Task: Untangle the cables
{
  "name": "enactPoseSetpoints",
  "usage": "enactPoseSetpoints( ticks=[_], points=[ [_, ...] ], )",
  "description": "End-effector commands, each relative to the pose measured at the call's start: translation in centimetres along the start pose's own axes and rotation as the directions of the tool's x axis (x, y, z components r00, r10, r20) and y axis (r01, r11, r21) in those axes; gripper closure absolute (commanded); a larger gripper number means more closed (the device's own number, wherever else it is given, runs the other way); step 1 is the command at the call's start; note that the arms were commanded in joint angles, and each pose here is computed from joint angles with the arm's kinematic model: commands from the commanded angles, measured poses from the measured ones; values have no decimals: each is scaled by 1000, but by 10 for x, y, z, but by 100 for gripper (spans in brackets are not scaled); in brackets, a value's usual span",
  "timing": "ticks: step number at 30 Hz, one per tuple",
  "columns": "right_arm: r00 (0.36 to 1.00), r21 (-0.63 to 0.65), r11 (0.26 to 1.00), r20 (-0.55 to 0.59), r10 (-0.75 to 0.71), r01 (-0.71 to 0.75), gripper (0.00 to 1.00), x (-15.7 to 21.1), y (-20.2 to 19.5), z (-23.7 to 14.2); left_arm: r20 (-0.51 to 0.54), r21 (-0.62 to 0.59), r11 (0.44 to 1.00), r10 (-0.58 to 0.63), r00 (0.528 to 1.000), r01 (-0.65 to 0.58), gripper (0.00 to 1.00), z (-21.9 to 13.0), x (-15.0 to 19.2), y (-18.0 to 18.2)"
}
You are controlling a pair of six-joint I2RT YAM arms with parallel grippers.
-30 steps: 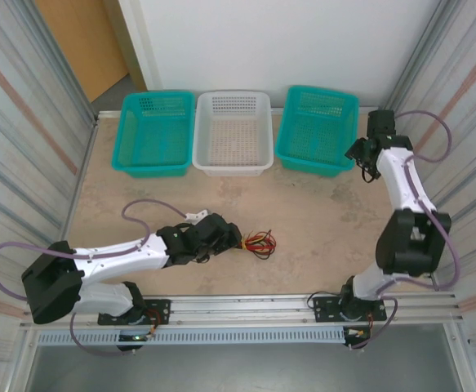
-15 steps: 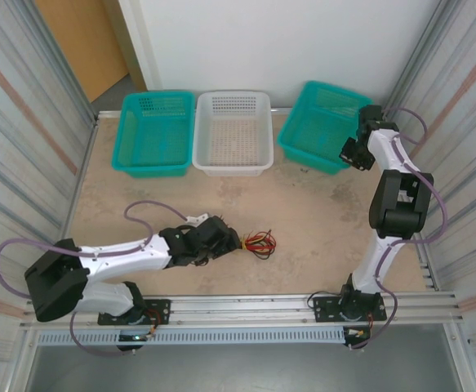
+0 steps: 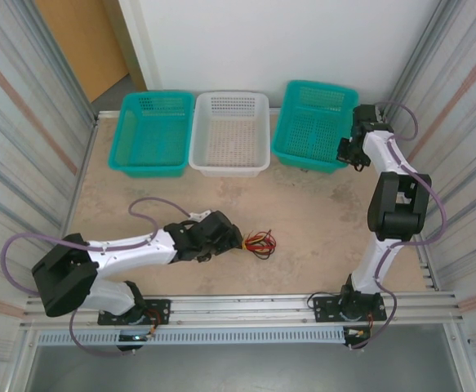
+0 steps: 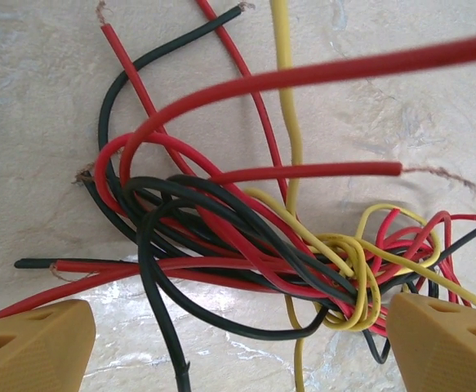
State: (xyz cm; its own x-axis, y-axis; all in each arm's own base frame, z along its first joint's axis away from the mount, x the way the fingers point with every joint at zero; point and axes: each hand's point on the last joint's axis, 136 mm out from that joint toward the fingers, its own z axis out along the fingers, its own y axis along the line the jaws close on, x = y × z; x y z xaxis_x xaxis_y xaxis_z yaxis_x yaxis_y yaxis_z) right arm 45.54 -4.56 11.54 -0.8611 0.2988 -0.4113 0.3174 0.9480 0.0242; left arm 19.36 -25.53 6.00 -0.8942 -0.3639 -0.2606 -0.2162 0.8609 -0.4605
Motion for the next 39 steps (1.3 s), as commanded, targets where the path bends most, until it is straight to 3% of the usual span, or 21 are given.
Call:
enactPoseSetpoints(
  ticks=[1, 2, 6, 9, 12, 15, 20, 26, 32, 39],
  points=[
    [994, 125, 986, -17, -105, 107, 85, 7, -23, -19, 1, -12, 1000, 13, 1000, -13, 8, -5, -6, 3],
    [994, 135, 985, -15, -104, 105, 84, 6, -25, -19, 1, -12, 1000, 11, 1000, -11, 8, -5, -7, 3],
    [996, 178, 981, -24, -80, 83, 55, 0, -31, -21, 2, -6, 1000, 10, 1000, -10, 8, -4, -8, 3],
    [994, 194, 976, 32, -104, 96, 49, -10, -16, -36, 1, -14, 1000, 2, 1000, -2, 8, -2, -6, 8],
    [991, 110, 990, 91, -102, 92, 44, -18, 24, -57, 1, -26, 1000, -2, 1000, 2, 8, 0, -6, 14],
    [991, -70, 992, 90, -94, 101, 35, -16, 85, -63, 8, -19, 1000, -4, 1000, 4, 8, 0, -11, 14],
    [995, -284, 953, 24, -100, 103, 33, -6, 168, -44, 54, 3, 1000, 13, 998, -13, 8, -11, -27, 7],
    [988, -429, 899, -75, -134, 89, 32, 8, 217, -20, 62, -17, 999, 34, 998, -33, 7, -16, -30, 10],
    [959, -467, 872, -148, -241, 147, 32, 38, 226, -18, 62, -19, 1000, 16, 998, -15, 7, -15, -27, 19],
    [941, -457, 862, -133, -310, 219, 33, 58, 211, -32, 68, -11, 1000, 21, 997, -21, 7, -17, -30, 15]
  ],
)
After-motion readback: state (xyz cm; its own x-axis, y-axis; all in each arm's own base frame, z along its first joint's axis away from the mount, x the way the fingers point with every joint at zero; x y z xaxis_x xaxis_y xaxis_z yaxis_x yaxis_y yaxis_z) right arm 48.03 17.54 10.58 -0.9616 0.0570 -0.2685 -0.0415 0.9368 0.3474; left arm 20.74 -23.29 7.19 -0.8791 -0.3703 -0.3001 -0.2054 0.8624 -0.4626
